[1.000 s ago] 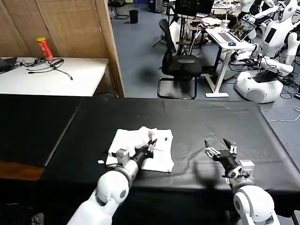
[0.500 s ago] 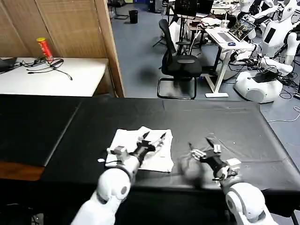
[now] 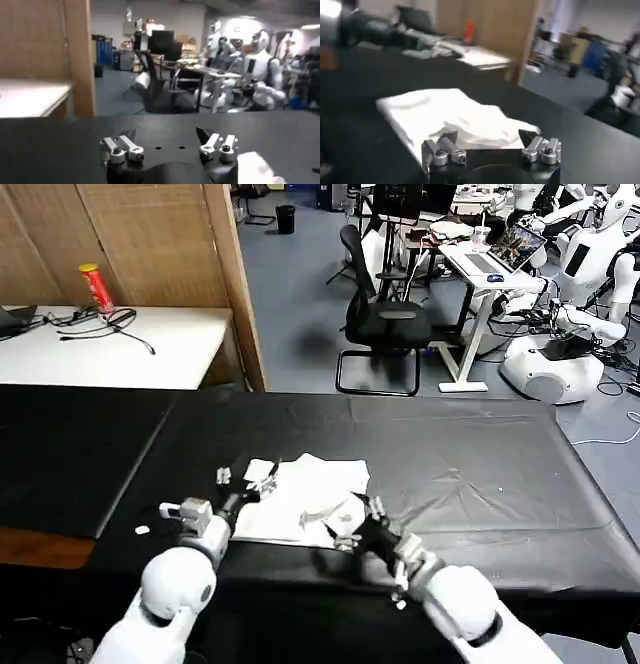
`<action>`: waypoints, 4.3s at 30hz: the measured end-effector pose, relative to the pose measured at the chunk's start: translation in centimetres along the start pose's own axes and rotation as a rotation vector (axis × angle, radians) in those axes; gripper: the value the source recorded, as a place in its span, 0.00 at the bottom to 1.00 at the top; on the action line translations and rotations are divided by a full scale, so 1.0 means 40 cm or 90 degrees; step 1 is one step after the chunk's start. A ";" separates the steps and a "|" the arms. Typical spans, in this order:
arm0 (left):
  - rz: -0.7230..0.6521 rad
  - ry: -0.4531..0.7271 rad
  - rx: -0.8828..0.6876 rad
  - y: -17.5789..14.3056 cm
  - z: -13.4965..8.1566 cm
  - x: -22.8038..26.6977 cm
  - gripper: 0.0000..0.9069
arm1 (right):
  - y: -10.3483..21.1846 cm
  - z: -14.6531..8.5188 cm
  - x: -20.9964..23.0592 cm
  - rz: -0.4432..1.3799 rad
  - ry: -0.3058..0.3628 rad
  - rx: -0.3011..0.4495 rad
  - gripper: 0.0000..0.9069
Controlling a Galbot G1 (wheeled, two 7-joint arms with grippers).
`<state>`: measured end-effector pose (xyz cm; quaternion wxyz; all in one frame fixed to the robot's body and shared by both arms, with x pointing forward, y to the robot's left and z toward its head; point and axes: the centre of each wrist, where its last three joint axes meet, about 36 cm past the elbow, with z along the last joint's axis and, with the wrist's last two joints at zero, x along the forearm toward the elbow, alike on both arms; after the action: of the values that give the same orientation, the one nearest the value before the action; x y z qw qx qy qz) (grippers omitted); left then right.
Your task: Fold and organize the clothes.
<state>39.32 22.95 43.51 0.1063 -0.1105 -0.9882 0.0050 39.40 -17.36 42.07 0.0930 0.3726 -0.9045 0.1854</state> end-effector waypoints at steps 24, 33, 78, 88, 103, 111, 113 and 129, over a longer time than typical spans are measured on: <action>-0.040 0.026 0.006 0.032 0.063 0.006 0.97 | -0.001 0.006 0.052 0.016 0.013 0.016 0.97; -0.033 0.033 0.026 0.037 0.095 -0.017 0.97 | -0.005 0.029 0.170 0.066 0.028 -0.035 0.97; -0.001 0.052 0.360 0.129 0.185 -0.037 0.00 | -0.007 0.012 0.274 0.213 -0.031 -0.254 0.97; -0.051 0.042 0.171 0.179 0.114 -0.012 0.00 | -0.008 0.018 0.273 0.230 -0.028 -0.247 0.97; -0.161 0.021 -0.229 0.465 -0.139 0.126 0.00 | -0.018 0.039 0.244 0.245 -0.019 -0.252 0.97; -0.177 -0.021 -0.296 0.425 -0.256 0.163 0.00 | -0.003 0.050 0.232 0.244 -0.013 -0.258 0.97; -0.155 -0.023 -0.284 0.378 -0.243 0.164 0.00 | 0.001 0.053 0.233 0.245 -0.009 -0.257 0.97; 0.063 0.004 -0.024 -0.018 -0.022 0.073 0.97 | 0.015 0.036 0.208 0.197 0.019 -0.334 0.97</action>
<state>36.56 22.88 45.02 0.1072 -0.1615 -0.9810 -0.0089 33.07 -22.88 43.15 0.1698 0.1908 -0.9661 -0.0374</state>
